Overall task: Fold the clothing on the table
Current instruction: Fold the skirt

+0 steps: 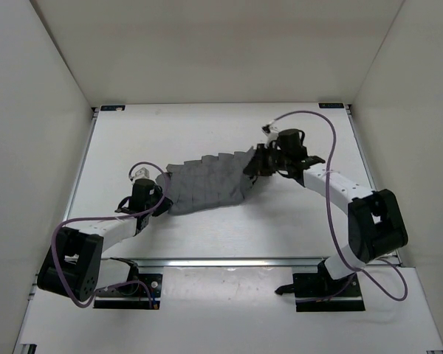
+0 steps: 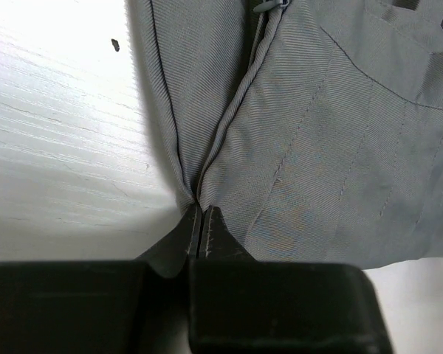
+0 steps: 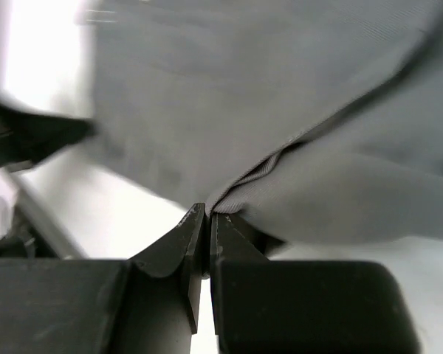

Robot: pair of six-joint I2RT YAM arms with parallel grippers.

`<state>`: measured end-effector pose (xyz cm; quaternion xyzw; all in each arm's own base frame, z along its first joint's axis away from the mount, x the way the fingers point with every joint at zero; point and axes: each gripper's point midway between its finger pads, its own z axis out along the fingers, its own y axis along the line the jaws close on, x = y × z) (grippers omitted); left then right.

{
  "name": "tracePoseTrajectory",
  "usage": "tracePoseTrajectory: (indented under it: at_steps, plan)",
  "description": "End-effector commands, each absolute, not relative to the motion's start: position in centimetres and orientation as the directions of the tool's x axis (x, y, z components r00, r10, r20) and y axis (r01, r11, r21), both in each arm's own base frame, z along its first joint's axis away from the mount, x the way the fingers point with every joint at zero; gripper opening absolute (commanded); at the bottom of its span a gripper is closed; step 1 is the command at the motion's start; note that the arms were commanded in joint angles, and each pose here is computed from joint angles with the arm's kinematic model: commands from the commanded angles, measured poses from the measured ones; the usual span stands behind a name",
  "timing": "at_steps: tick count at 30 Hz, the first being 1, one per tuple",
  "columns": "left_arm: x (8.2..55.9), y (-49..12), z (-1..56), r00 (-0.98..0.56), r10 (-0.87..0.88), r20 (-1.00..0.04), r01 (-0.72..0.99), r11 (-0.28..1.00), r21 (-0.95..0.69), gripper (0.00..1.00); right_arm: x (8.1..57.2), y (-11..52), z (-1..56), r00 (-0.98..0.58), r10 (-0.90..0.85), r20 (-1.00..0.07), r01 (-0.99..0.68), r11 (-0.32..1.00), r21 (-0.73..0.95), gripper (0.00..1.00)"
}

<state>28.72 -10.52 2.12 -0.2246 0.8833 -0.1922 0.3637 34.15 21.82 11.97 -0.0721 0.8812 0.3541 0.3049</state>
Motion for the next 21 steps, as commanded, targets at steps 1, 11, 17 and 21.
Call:
tracePoseTrajectory:
  at_steps: [1,11,17,21]
  plan:
    - [28.8,-10.4,2.4,-0.623,-0.538,-0.568,-0.253,0.825,-0.505,0.00,33.2,28.5,18.6,-0.703,0.003,-0.711,-0.586,0.563,0.582,0.01]
    - [28.4,-10.3,1.9,-0.619,-0.554,-0.556,-0.262,0.814,-0.519,0.00,26.1,41.6,16.2,-0.697,-0.285,-0.658,-0.709,0.133,0.693,0.01]
    - [27.9,-10.4,1.7,-0.625,-0.551,-0.553,-0.257,0.814,-0.521,0.00,24.6,45.2,13.8,-0.683,-0.384,-0.622,-0.696,0.082,0.714,0.00]
    - [28.0,-10.3,1.9,-0.620,-0.554,-0.556,-0.255,0.812,-0.524,0.00,24.9,46.5,14.6,-0.668,-0.372,-0.644,-0.711,0.067,0.700,0.01]
